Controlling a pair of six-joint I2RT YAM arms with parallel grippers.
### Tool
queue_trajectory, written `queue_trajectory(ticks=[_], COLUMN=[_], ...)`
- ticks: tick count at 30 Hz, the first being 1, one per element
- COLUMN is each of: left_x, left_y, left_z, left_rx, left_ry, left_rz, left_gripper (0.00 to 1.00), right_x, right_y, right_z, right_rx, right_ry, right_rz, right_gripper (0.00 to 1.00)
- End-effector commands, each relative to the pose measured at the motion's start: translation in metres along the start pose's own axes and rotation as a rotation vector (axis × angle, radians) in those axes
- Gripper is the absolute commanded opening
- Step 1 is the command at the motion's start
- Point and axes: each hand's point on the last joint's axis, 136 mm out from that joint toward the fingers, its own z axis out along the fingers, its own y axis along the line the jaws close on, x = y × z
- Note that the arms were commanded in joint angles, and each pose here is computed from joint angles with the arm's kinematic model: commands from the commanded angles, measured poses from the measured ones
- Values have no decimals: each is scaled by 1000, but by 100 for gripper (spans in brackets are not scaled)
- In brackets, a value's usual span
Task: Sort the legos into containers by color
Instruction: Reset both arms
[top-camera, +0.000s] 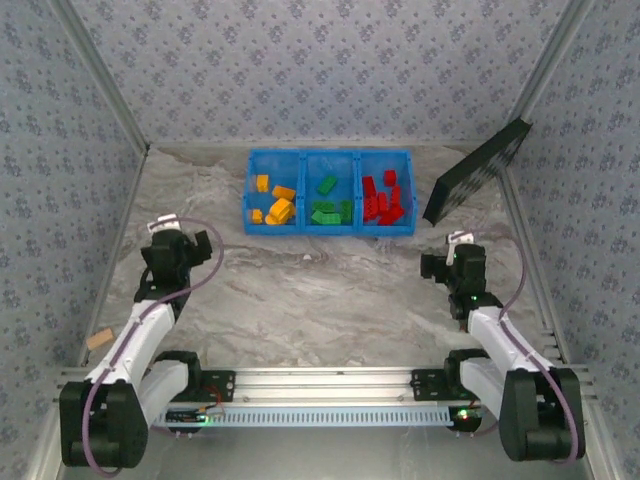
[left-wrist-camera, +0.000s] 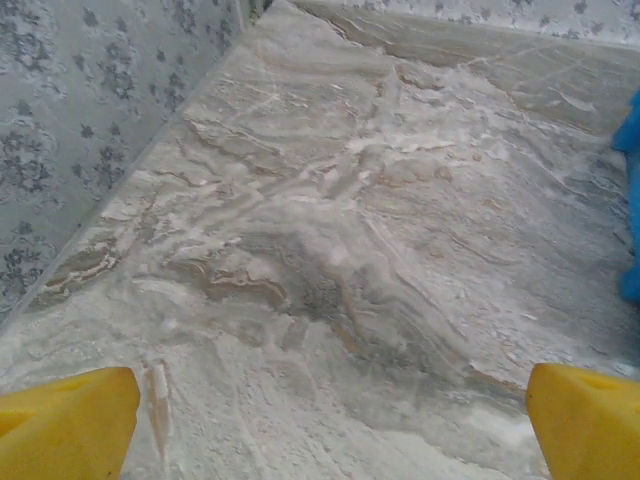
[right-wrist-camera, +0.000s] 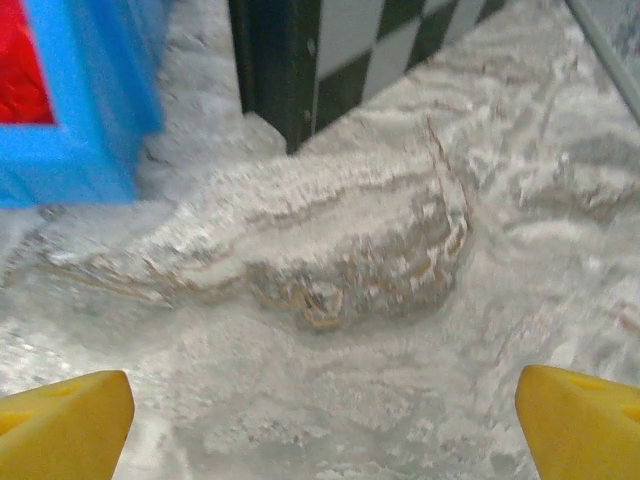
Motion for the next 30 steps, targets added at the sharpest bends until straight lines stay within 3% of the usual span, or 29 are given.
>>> queue_trajectory(ticks=[1,4,9,15,16,18,20,24,26,30], left_x=[-22,-11,4,21,27,19,23,22,22,22], left_y=[-3,-8,-36,-51,-47,-47,-46,-47,-46,-46], left_z=[3,15,50,82,88,90,90,91,90,90], left_rx=[62,87,186,235,211,223,219,219,218,218], left_ry=[-211,-251,-184,-148,-60,-97,-53,-72,-67,-64], left_rz=[-45,-30,87,119,120,101,107,107,106,107], left_gripper=[99,99,99,99,99,99,99,99,99,99], right_x=[-46,-46,-56,-67,-67,-64,-63,-53,-50,-53], right_y=[1,2,11,24,26,33,30,12,7,8], right_z=[5,17,31,53,58,64,66,74,76,75], right_rx=[-33,-34,-72,-130,-138,-151,-148,-98,-86,-81], right_ry=[-206,-180,-195,-189,-182,-171,-155,-215,-169,-193], right_rz=[74,53,6,-53,-65,-102,-88,2,15,13], right_gripper=[100,100,100,100,100,100,100,100,100,100])
